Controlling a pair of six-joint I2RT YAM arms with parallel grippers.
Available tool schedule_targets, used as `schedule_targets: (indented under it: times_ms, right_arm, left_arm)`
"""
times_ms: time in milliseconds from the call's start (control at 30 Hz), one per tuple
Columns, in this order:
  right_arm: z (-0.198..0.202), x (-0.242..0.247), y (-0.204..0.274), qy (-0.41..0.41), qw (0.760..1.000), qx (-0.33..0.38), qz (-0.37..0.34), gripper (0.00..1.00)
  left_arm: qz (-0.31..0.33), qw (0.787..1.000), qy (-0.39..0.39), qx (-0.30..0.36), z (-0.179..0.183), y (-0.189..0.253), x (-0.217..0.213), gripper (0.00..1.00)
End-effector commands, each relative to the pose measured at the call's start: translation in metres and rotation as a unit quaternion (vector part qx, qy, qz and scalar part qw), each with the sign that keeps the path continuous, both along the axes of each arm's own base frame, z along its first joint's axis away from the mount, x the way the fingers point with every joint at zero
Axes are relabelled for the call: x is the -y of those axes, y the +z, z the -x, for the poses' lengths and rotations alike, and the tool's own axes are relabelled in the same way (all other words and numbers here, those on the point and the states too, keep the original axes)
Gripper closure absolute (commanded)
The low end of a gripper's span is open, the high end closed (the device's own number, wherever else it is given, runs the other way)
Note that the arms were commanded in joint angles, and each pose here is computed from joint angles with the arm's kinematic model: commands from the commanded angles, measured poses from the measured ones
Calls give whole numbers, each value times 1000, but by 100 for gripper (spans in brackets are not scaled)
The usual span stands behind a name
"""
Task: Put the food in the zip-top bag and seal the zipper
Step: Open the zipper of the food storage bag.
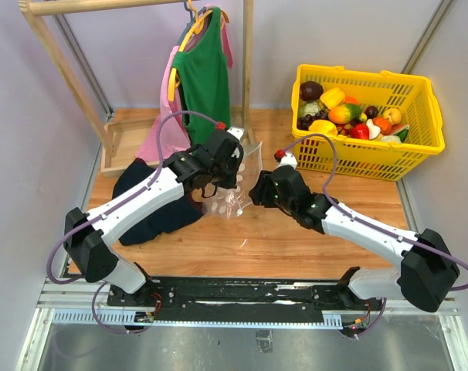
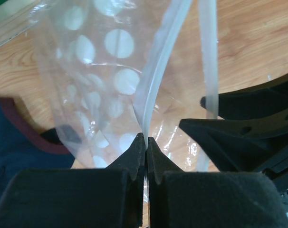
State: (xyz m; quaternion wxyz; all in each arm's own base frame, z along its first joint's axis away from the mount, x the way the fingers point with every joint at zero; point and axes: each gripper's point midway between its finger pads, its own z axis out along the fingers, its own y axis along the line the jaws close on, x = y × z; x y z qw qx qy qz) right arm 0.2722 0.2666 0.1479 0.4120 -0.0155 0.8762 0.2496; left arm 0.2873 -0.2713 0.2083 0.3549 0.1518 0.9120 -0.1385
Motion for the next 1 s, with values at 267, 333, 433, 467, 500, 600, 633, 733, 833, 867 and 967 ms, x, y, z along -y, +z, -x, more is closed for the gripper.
schedule_targets:
  times_ms: [267,333,433,467,500,600,633,733,833,867,967]
  right_arm:
    - [-39,-29,34,5,997,14,-81,42]
    - [-42,-33,37,12,996,16,-91,40]
    - [-46,-32,38,9,996,19,-88,40]
    - [-48,-31,35,5,996,17,-83,40]
    - [-49,-31,32,4,997,14,-78,42]
    - [-53,-28,16,1,998,-4,-58,46]
    - [-53,-27,8,3,998,-16,-52,48]
    - [-49,-27,-7,13,998,-43,-35,54]
    - [-46,-28,-12,19,998,-54,-25,59]
    - [-46,-27,-12,19,998,-56,-21,61]
    - [-46,-22,-16,11,998,-67,-2,63]
  left_arm:
    - [28,999,-37,19,-7,13,24,100]
    - [19,999,-34,19,-8,10,22,100]
    - [16,999,-35,18,-8,10,21,100]
    - [17,999,-36,18,-8,12,22,100]
    - [19,999,-38,18,-8,14,22,100]
    - [19,999,-40,19,-6,23,21,100]
    - [14,999,-38,21,-6,26,18,99]
    - [-2,999,-24,32,-7,39,7,99]
    - [-18,999,-5,48,-8,56,-7,100]
    - [-27,998,3,52,-8,61,-13,100]
    - [-41,997,16,65,-8,76,-25,99]
